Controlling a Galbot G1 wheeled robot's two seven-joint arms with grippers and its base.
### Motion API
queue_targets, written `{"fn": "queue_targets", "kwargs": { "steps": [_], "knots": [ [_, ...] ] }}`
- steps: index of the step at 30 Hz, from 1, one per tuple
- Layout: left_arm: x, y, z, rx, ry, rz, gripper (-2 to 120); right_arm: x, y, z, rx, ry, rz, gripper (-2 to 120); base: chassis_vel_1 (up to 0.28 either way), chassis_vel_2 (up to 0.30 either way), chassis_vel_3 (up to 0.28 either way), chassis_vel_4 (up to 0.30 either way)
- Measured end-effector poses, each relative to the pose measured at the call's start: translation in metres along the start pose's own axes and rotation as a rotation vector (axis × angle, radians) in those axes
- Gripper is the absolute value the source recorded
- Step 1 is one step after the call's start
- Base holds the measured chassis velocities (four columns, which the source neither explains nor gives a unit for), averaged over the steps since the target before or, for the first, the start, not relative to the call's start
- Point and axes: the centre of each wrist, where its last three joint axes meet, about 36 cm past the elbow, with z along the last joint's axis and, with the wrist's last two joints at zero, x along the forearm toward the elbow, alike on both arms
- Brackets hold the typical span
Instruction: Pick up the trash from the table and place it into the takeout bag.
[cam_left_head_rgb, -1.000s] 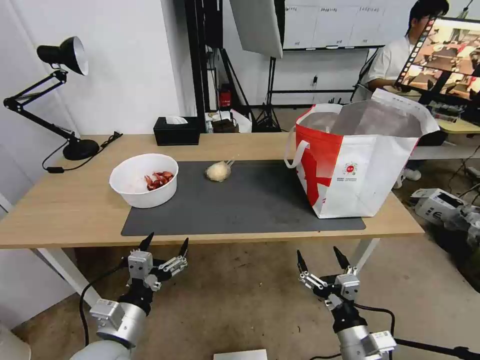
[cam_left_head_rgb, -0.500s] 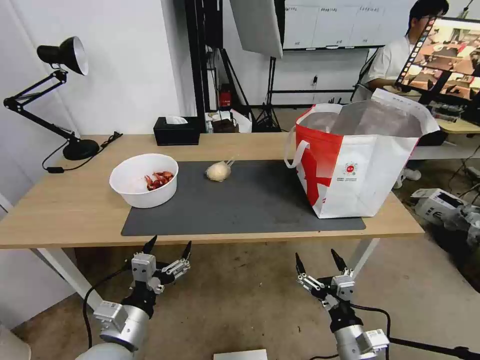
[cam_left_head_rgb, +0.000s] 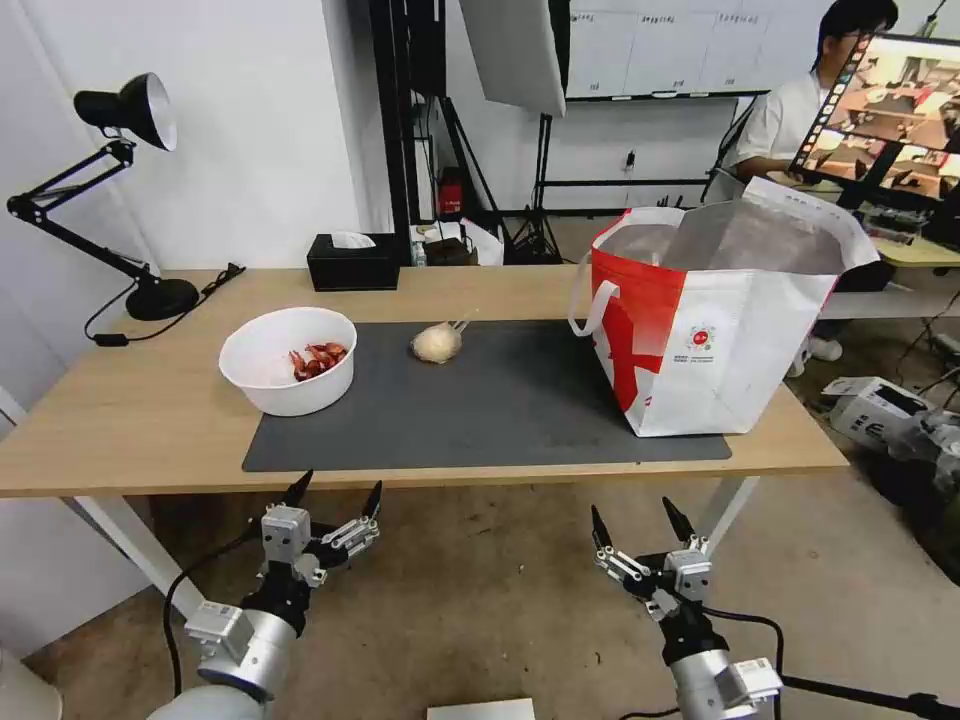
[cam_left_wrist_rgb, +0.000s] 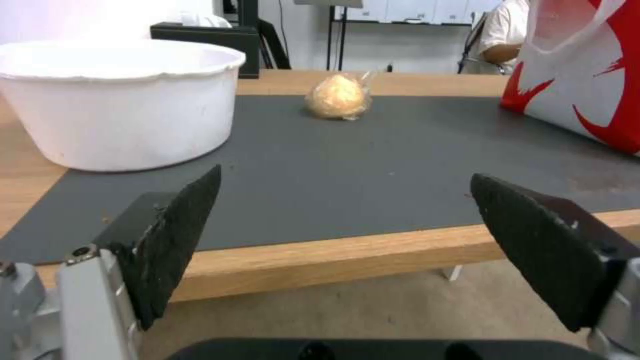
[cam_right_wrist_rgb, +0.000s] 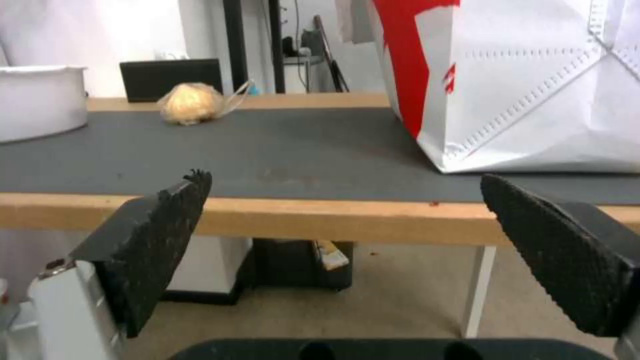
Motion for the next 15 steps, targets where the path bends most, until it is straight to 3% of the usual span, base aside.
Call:
{"fn": "queue_targets", "kwargs": {
  "steps": [10, 15],
  "knots": [
    [-0.003, 0.001, -0.002, -0.002, -0.009, 0.003, 100, -0.011, 0.003, -0.023, -0.030, -0.003, -0.032, 100, 0.000, 0.000, 0.000, 0.000],
    [-0.002, 0.002, -0.001, -0.006, -0.006, 0.002, 100, -0.044, -0.005, -0.050, -0.062, -0.028, -0.127, 100, 0.000, 0.000, 0.000, 0.000]
  ]
}}
